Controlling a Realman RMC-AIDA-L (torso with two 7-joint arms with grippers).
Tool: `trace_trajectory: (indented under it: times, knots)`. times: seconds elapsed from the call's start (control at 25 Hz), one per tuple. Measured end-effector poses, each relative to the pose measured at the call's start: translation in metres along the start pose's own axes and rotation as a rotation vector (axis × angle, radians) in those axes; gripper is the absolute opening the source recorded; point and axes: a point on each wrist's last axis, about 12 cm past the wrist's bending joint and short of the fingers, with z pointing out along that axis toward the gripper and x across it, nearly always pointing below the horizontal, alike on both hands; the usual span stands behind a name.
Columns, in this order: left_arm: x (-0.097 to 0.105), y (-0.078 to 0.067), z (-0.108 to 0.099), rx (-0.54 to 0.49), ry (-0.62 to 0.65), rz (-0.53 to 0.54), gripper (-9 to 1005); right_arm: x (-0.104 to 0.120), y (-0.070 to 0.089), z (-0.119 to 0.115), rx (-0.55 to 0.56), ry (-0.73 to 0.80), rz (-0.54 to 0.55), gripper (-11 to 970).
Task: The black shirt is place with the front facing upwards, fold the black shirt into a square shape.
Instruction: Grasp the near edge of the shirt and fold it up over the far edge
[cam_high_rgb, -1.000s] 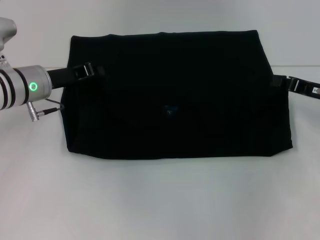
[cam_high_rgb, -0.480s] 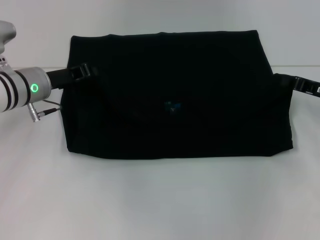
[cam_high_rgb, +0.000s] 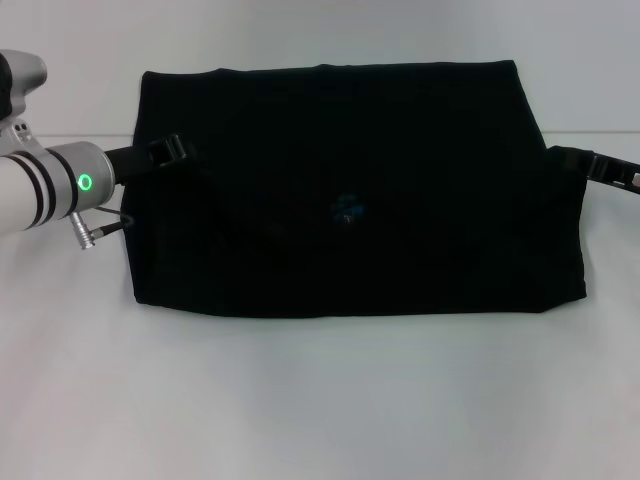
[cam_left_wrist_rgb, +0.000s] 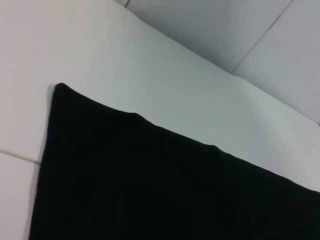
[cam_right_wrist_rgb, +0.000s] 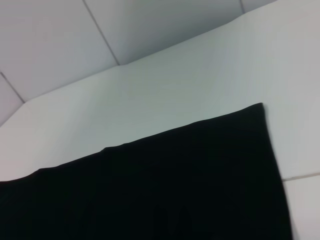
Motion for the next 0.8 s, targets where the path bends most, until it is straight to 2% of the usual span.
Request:
trace_trajectory:
  times: [0.16,0.32,0.56,0.68,0.8]
  knots:
    - [0.001,-0.002,0.001,0.000,0.003,0.012,77,0.000,-0.001,0.000,0.012,-0.004,-0.004,93]
    - [0.003,-0.004,0.003,0.000,0.006,0.023,114,0.001,0.002,-0.001,-0.021,-0.007,-0.022,95]
    - [0.007,-0.001,0.002,-0.003,0.011,0.020,222,0.004,0.003,-0.003,-0.042,-0.021,-0.005,312]
    - [0.008,0.008,-0.004,-0.011,0.006,-0.005,289,0.006,-0.001,-0.006,-0.039,-0.036,0.016,431]
    - [0.009,0.022,-0.016,0.004,-0.012,-0.062,356,0.008,-0.008,-0.017,-0.055,-0.073,0.055,561]
